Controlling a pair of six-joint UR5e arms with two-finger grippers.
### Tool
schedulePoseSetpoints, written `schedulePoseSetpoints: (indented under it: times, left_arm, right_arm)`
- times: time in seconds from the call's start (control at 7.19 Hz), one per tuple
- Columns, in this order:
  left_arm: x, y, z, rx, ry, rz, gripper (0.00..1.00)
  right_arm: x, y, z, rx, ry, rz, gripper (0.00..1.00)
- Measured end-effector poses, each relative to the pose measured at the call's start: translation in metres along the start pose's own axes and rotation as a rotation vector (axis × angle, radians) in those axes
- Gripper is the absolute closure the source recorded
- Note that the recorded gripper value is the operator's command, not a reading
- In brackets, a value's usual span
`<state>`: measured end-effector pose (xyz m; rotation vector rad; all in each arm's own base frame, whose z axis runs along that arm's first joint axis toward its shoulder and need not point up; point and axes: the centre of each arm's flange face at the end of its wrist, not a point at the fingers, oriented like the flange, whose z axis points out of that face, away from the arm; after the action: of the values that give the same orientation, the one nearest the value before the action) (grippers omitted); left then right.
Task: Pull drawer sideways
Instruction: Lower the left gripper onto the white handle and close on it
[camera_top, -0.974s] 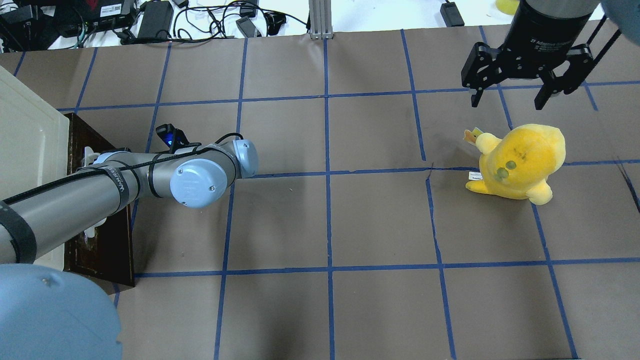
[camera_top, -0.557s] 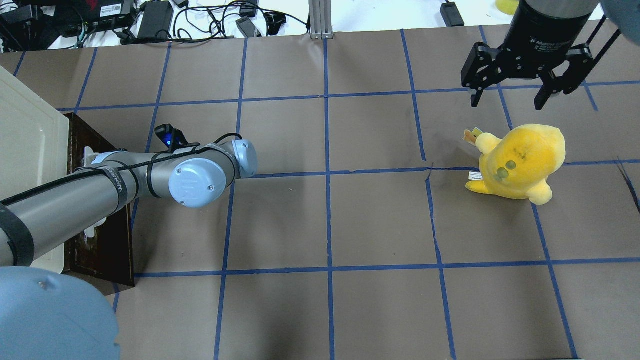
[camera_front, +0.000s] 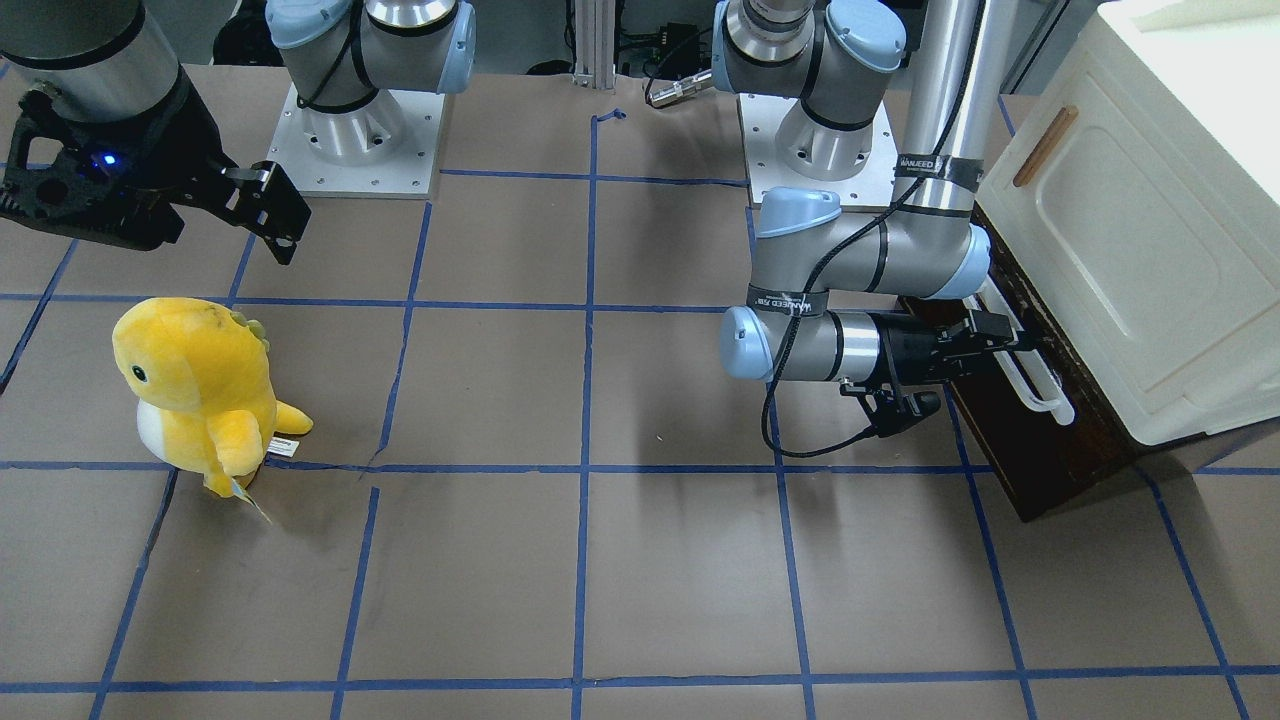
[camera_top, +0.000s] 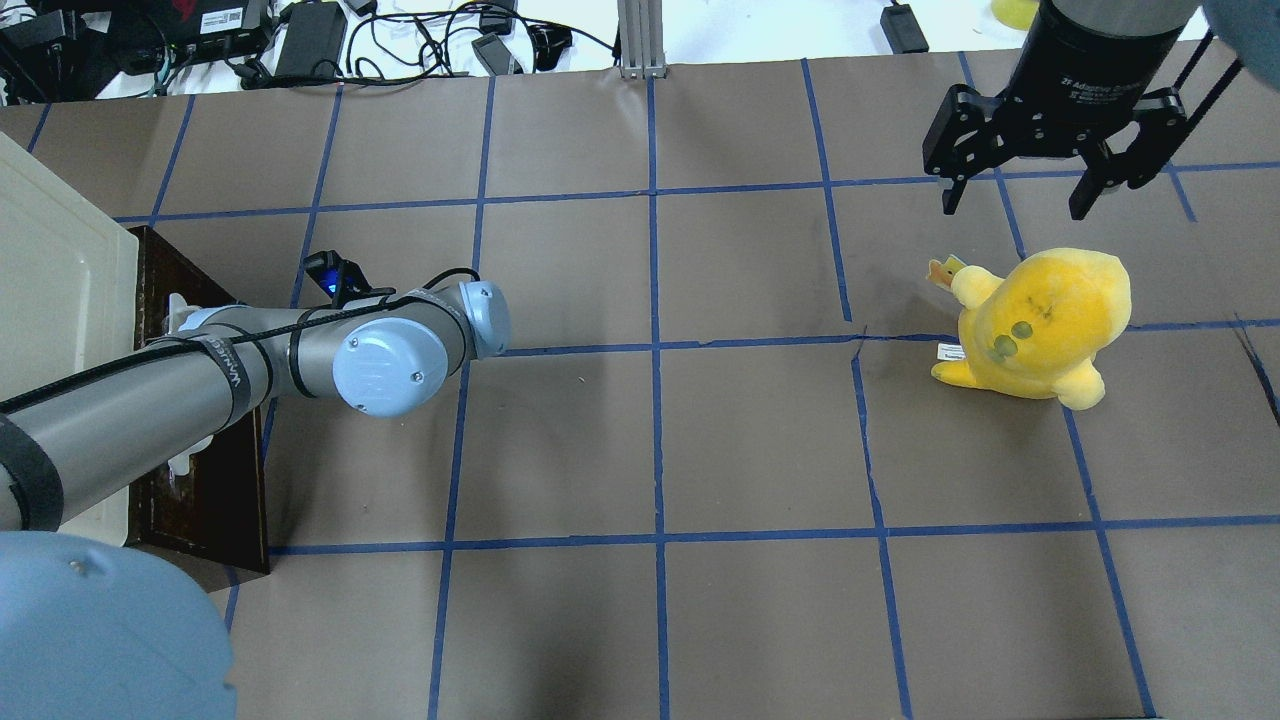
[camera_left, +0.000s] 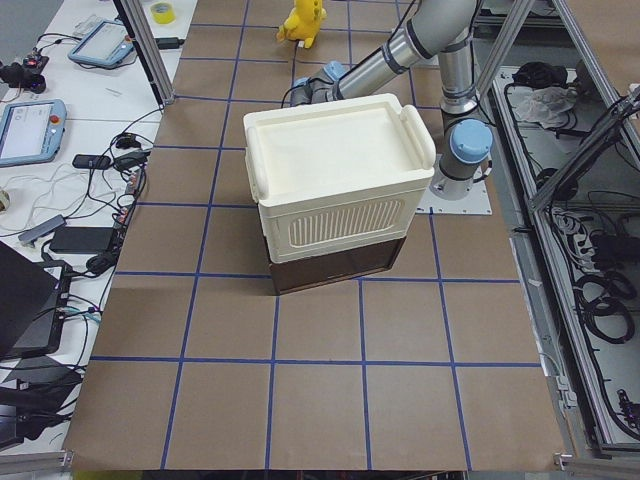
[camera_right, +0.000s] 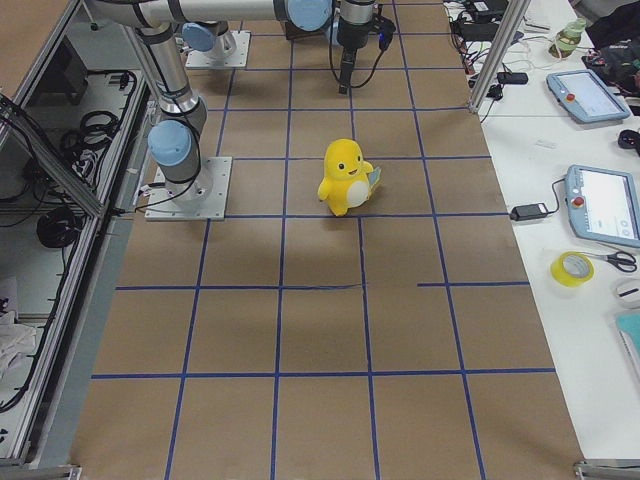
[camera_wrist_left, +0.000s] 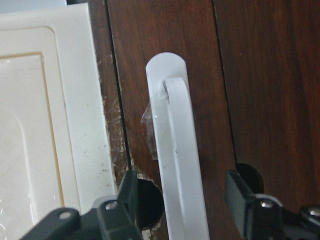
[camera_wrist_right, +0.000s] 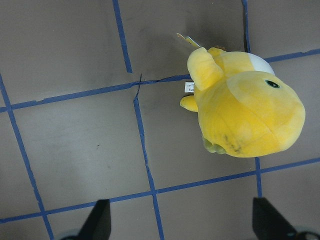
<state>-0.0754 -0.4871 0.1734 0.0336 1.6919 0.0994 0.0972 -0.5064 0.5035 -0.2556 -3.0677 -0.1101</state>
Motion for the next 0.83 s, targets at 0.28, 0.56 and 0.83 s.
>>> schedulePoseSetpoints:
  times: [0.28,0.56,0.83]
  left_arm:
    - [0.0032,-0.0008,0.0017,-0.005,0.001,-0.004,0.48]
    - [0.0031,-0.0032,0.0016,-0.006,0.003,-0.005,0.54]
    - [0.0015,-0.0043,0.0013,-0.006,0.004,-0.005,0.59]
  right_arm:
    - [0.0001,0.0000,0.0000,0.000,0.000,0.000,0.00]
    - [0.0001,0.0000,0.0000,0.000,0.000,0.000,0.00]
    - [-0.0002,0.0001,0.0000,0.000,0.000,0.000,0.00]
